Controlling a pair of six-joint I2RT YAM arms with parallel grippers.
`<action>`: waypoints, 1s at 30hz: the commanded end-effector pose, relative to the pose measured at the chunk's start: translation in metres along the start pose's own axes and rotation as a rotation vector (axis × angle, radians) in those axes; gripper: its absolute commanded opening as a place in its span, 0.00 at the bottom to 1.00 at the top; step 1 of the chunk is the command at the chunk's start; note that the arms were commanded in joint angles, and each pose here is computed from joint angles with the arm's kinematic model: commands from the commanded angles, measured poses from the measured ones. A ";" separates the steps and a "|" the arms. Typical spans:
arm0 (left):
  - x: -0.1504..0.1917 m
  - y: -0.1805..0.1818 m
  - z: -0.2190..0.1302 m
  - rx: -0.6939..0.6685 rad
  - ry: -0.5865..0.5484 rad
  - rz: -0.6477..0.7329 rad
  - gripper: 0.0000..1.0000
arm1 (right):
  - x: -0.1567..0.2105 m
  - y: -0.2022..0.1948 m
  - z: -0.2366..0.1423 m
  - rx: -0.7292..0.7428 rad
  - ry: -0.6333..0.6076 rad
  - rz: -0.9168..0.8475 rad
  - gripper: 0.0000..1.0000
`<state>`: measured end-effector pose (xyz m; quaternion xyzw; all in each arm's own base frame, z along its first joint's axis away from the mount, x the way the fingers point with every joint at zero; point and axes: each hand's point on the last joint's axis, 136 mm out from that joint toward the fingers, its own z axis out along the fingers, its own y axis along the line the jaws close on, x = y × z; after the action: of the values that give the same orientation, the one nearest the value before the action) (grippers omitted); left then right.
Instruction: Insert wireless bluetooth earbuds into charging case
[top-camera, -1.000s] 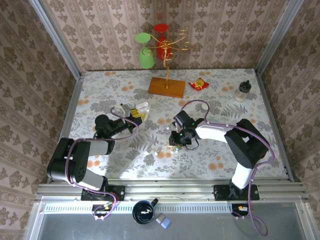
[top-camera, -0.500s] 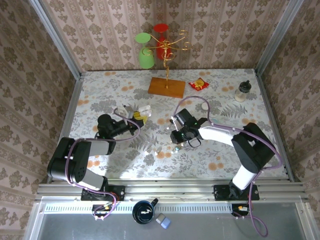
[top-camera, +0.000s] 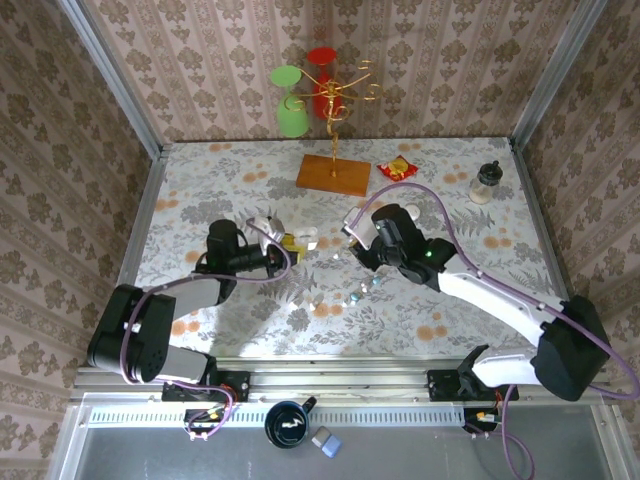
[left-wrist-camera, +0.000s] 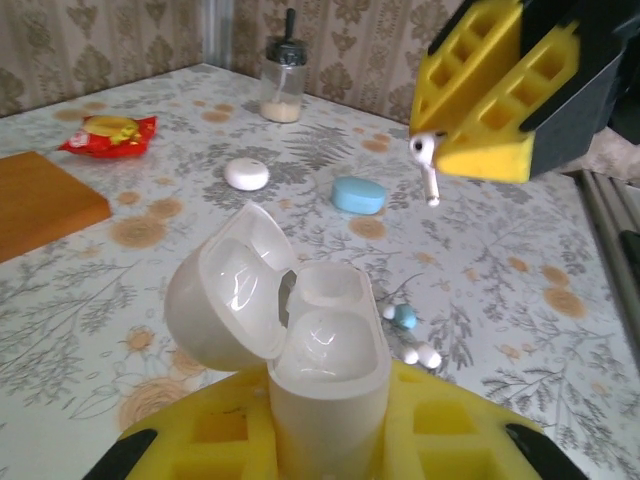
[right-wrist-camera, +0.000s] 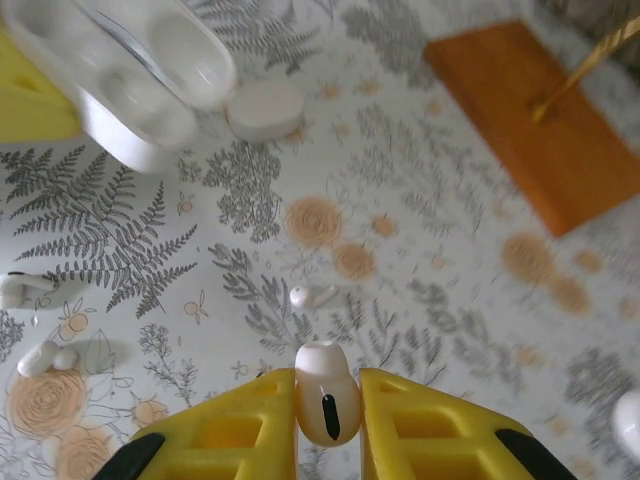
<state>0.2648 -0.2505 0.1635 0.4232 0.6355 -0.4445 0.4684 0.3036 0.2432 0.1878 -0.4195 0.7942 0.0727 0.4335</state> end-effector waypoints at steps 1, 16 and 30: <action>-0.003 -0.020 0.007 0.133 0.014 -0.005 0.00 | -0.008 0.002 -0.009 0.040 -0.028 -0.213 0.21; 0.011 -0.047 0.017 0.282 0.104 -0.056 0.00 | -0.032 0.034 -0.002 0.001 -0.088 -0.389 0.21; 0.008 -0.052 0.018 0.301 0.099 -0.050 0.00 | -0.030 0.056 0.011 -0.086 -0.097 -0.410 0.20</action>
<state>0.2210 -0.2756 0.1504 0.4764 0.6194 -0.5153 0.3520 0.2790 0.2899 0.1817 -0.5763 0.6841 0.0229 0.4466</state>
